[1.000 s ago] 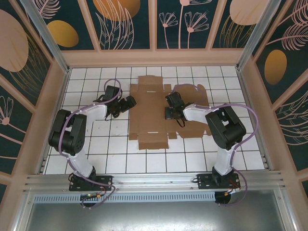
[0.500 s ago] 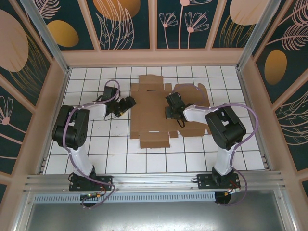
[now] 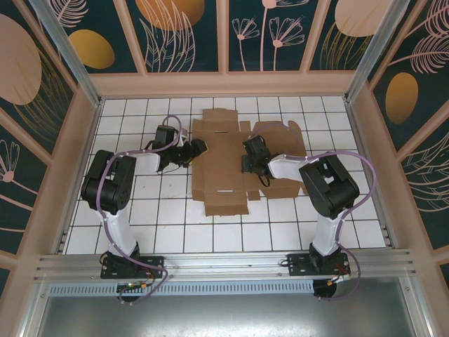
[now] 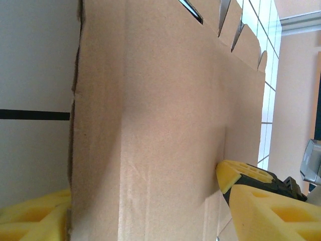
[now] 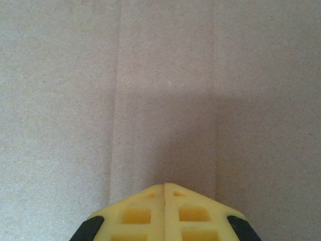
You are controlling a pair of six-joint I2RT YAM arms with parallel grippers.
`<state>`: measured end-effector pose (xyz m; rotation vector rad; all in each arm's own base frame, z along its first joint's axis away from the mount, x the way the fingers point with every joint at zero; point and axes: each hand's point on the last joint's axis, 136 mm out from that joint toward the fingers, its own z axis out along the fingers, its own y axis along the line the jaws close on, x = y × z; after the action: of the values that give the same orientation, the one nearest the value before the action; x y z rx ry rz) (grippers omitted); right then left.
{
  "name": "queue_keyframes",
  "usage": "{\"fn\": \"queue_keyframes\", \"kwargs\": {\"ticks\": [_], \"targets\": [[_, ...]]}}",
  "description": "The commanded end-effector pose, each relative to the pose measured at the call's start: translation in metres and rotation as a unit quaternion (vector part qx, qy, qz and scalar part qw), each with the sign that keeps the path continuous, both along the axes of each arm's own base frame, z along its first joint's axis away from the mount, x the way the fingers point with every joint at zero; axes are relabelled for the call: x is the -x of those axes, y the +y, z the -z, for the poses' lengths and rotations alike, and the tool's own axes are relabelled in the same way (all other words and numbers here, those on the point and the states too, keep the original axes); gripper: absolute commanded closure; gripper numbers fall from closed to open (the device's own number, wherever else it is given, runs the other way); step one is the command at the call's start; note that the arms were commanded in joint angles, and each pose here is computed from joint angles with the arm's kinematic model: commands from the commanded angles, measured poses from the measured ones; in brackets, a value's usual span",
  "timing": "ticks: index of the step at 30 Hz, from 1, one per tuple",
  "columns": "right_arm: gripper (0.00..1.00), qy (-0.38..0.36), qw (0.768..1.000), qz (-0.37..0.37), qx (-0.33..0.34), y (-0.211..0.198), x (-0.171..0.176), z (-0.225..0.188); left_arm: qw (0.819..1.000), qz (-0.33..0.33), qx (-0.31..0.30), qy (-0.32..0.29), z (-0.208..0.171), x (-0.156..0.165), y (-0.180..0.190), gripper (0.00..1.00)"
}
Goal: Fold the paper box
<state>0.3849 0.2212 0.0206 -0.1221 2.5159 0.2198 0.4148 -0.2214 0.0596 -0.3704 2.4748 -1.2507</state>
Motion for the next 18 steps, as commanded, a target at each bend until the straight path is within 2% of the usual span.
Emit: {"fn": "queue_keyframes", "kwargs": {"ticks": [1, 7, 12, 18], "targets": [[0.96, 0.082, 0.996, 0.004, 0.043, -0.023, 0.037, 0.042, 1.0, 0.016, -0.006, -0.022, -0.027, 0.0, -0.004, 0.29], [0.96, 0.082, 0.996, -0.005, 0.043, -0.017, 0.04, 0.041, 0.999, 0.033, -0.008, -0.018, -0.029, 0.008, -0.01, 0.25], [0.96, 0.085, 0.995, -0.01, 0.046, -0.014, 0.043, 0.042, 0.998, 0.049, -0.034, -0.022, -0.027, 0.01, -0.02, 0.25], [0.97, 0.09, 0.995, -0.013, 0.029, -0.009, 0.049, 0.04, 0.995, 0.037, -0.092, -0.011, -0.012, 0.004, -0.011, 0.38]]}}
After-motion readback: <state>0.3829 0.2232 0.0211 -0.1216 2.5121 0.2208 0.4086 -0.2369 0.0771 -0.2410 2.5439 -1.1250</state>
